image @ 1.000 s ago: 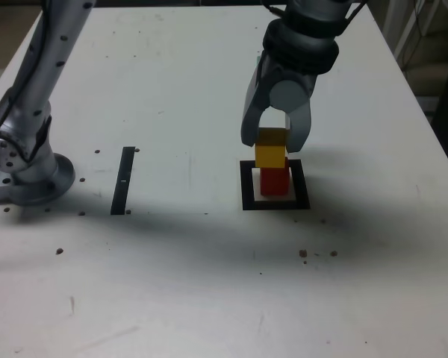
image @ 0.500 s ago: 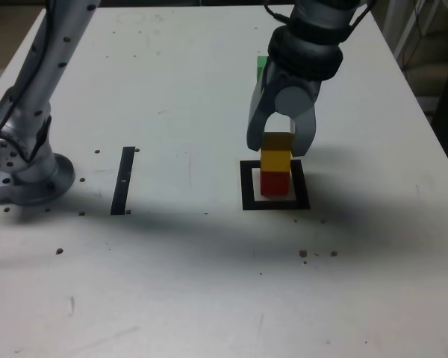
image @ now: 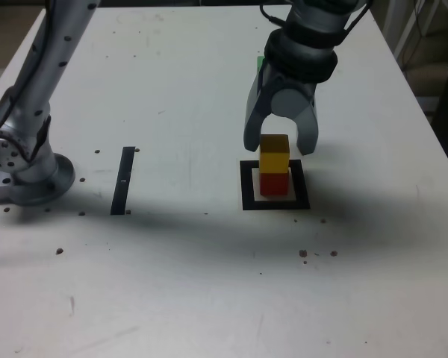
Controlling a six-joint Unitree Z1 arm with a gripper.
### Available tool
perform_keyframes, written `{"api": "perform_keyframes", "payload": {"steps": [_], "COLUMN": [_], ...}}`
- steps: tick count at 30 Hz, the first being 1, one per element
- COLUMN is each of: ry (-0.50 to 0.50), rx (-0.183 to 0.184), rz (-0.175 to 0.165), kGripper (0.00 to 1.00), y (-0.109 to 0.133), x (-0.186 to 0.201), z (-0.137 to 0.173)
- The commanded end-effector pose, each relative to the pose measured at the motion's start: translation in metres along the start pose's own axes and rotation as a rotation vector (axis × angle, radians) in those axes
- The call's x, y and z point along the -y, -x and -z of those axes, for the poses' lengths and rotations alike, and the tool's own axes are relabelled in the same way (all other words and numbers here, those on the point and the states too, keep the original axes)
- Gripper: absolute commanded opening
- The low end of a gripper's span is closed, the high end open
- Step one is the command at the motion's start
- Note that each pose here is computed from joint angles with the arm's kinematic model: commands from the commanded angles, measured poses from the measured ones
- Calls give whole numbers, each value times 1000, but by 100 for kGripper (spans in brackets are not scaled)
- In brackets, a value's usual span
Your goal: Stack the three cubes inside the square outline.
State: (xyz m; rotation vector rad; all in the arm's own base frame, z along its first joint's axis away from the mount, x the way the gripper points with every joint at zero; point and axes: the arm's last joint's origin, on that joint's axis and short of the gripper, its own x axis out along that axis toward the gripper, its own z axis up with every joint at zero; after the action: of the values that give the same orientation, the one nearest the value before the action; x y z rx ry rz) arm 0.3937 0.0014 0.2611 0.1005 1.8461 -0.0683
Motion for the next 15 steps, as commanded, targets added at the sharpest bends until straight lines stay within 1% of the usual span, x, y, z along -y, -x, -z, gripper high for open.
{"api": "perform_keyframes", "payload": {"steps": [1,7,15], "ry": [8,38,90], "rx": [21,54,69], "rz": [-6,-22,-13], "kGripper": [99,99,99], "y": [7,21,28], "x": [-2,-17,-64], "z": [6,21,38]}}
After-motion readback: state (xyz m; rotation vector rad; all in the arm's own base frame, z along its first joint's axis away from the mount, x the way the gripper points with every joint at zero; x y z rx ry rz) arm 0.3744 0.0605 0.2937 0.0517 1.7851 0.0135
